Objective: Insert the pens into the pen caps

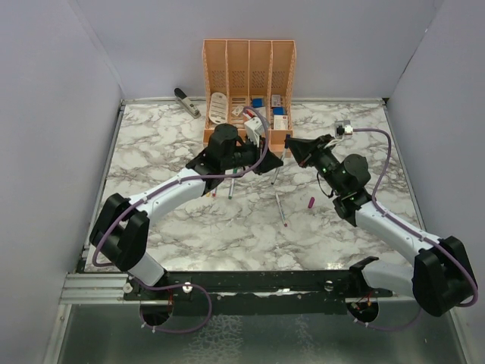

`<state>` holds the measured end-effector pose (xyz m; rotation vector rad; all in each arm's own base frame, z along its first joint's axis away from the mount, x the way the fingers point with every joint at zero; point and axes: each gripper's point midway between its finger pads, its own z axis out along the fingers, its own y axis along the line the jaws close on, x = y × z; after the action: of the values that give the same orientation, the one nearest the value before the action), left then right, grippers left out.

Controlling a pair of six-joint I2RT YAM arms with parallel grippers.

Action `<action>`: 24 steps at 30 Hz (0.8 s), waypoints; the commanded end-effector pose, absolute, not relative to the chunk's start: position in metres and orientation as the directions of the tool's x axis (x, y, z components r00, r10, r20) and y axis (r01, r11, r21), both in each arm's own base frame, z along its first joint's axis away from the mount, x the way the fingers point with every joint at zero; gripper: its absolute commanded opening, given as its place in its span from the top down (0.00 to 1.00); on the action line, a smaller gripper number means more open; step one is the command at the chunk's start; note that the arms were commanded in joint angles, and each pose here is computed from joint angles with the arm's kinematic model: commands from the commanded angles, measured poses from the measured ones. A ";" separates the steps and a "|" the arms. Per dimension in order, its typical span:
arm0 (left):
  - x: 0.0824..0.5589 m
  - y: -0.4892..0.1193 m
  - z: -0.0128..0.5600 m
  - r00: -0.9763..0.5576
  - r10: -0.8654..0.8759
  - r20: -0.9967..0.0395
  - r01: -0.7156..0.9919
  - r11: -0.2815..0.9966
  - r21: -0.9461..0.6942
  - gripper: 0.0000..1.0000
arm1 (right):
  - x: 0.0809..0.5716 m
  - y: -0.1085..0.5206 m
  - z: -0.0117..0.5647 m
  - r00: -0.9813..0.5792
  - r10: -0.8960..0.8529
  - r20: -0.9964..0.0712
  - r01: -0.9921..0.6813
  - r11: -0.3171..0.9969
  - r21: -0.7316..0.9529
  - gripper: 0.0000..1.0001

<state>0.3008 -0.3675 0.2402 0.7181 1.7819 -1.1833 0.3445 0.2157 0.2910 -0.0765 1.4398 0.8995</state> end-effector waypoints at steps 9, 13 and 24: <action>0.306 -0.377 0.270 -0.401 -0.038 -0.915 0.861 0.325 -0.391 1.00 | 0.345 0.221 0.288 -0.119 0.500 -0.858 -0.577 0.669 0.469 0.99; 0.309 -0.379 0.283 -0.378 -0.070 -0.923 0.869 0.317 -0.380 1.00 | 0.344 0.225 0.283 -0.135 0.499 -0.856 -0.583 0.658 0.476 0.99; 0.328 -0.375 0.327 -0.294 -0.196 -0.935 0.876 0.336 -0.346 1.00 | 0.340 0.232 0.266 -0.190 0.454 -0.871 -0.585 0.660 0.472 0.99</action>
<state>0.3158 -0.3716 0.2617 0.6763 1.7179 -1.2020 0.3448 0.2224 0.2958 -0.0766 1.3962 0.9292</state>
